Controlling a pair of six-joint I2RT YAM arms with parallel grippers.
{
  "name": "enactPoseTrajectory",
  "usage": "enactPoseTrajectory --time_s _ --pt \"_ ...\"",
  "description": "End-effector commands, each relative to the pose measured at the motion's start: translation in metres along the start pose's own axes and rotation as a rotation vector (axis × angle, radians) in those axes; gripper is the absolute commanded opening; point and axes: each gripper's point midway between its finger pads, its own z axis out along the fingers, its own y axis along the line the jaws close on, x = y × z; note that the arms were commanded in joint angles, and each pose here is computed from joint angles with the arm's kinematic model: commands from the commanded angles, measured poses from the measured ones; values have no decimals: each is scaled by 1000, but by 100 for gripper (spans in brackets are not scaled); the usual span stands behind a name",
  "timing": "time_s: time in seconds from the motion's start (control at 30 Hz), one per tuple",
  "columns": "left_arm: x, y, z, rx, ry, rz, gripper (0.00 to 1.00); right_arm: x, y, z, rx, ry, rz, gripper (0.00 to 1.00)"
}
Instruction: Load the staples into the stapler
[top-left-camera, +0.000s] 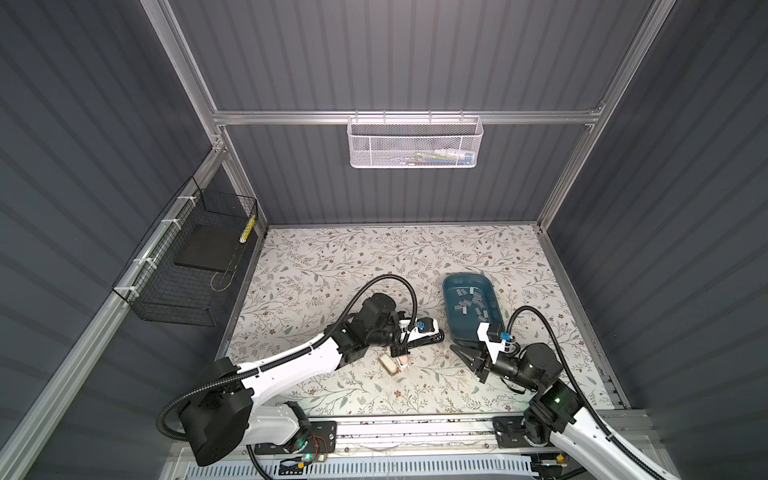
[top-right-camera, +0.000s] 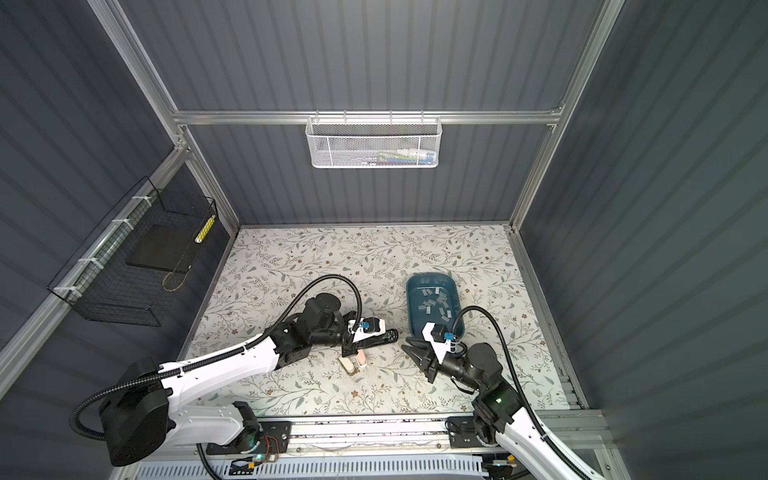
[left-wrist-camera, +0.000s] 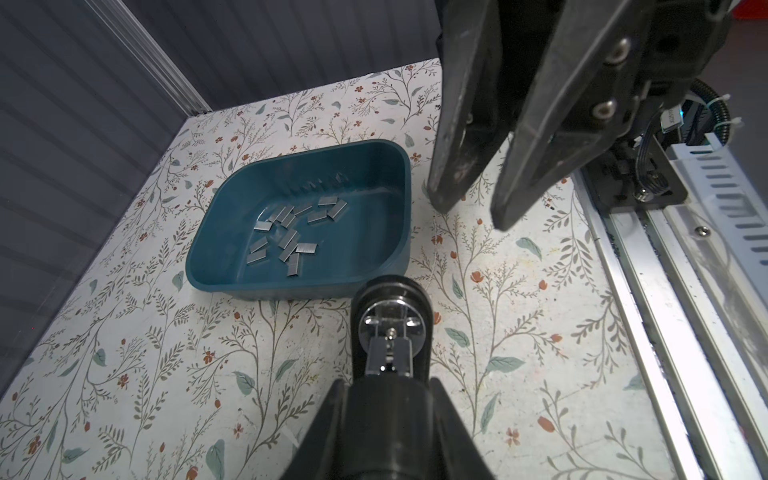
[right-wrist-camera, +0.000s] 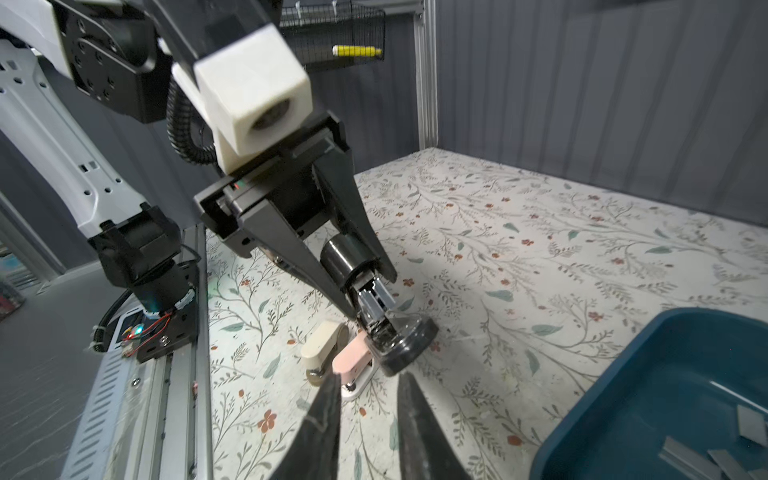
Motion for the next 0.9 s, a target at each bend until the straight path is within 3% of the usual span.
enactPoseTrajectory --time_s 0.0,0.33,0.5,0.67,0.87 --pt "-37 10 -14 -22 -79 61 0 -25 5 5 -19 -35 -58 28" --pt "-33 64 -33 -189 63 -95 0 -37 4 32 -35 -24 -34 31" --pt "-52 58 -51 -20 183 -86 0 -40 19 41 -107 -34 -68 33" --pt "-28 39 -75 118 402 26 0 -37 35 44 -177 -38 -133 29" --pt "-27 18 -64 199 307 41 0 -39 42 43 -206 -71 -163 31"
